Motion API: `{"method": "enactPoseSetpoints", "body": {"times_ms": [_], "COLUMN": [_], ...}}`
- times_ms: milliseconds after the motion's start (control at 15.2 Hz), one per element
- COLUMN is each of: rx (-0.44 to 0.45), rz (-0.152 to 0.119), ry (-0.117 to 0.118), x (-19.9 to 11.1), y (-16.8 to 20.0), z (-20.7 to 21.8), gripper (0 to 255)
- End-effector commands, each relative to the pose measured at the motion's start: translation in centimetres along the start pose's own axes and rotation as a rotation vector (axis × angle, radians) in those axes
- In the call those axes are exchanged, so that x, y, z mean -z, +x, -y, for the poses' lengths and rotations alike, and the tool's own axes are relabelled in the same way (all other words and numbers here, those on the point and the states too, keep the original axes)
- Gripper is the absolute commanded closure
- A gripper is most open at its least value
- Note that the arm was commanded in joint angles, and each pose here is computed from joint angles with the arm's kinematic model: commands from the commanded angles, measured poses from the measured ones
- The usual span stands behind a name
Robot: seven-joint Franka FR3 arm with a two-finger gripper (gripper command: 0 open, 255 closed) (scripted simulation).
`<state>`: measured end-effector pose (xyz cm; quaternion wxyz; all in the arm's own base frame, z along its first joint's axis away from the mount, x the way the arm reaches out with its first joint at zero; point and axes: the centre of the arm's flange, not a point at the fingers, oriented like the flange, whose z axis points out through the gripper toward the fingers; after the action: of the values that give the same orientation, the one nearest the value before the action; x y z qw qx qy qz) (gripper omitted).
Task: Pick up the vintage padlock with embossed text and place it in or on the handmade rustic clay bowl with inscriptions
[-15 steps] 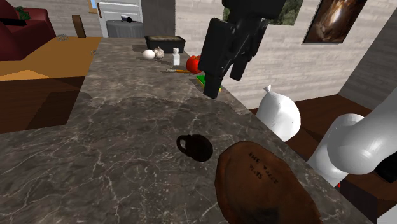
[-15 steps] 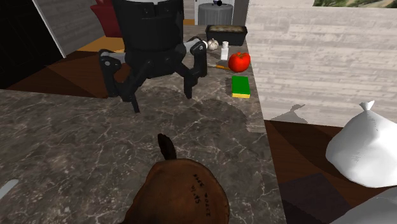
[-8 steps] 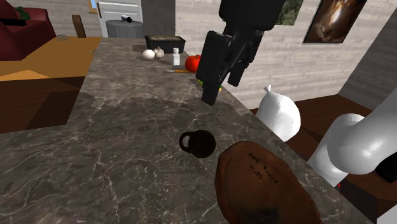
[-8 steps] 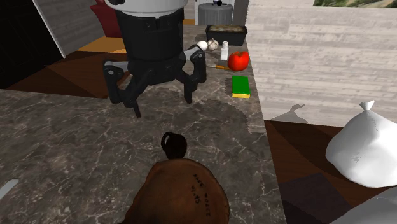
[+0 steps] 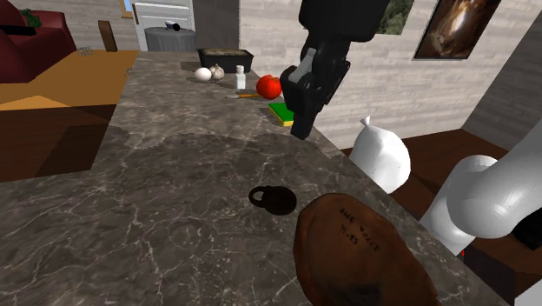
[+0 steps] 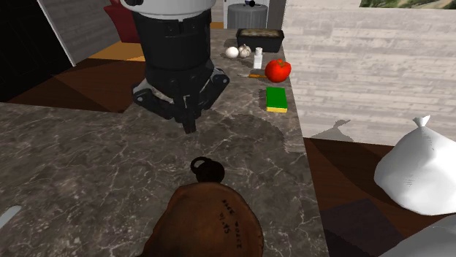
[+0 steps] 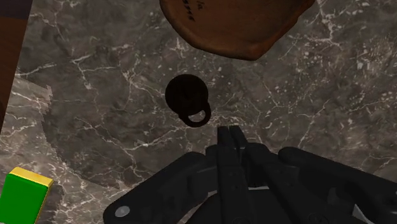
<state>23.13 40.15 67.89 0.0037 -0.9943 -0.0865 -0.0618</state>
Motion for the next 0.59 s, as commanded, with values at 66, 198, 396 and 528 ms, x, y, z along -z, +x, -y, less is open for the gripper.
{"method": "enactPoseSetpoints", "body": {"times_ms": [66, 198, 396, 528], "rx": [0.0, 0.0, 0.027, 0.053], "rz": [0.0, 0.0, 0.019, 0.039], "ry": [0.0, 0.0, -0.005, -0.01], "x": [0.0, 0.0, -2.4, -4.8], "y": [0.0, 0.0, 1.4, 2.7], "z": [0.0, 0.0, -0.3, -0.5], "gripper": [255, 255, 0, 0]}}
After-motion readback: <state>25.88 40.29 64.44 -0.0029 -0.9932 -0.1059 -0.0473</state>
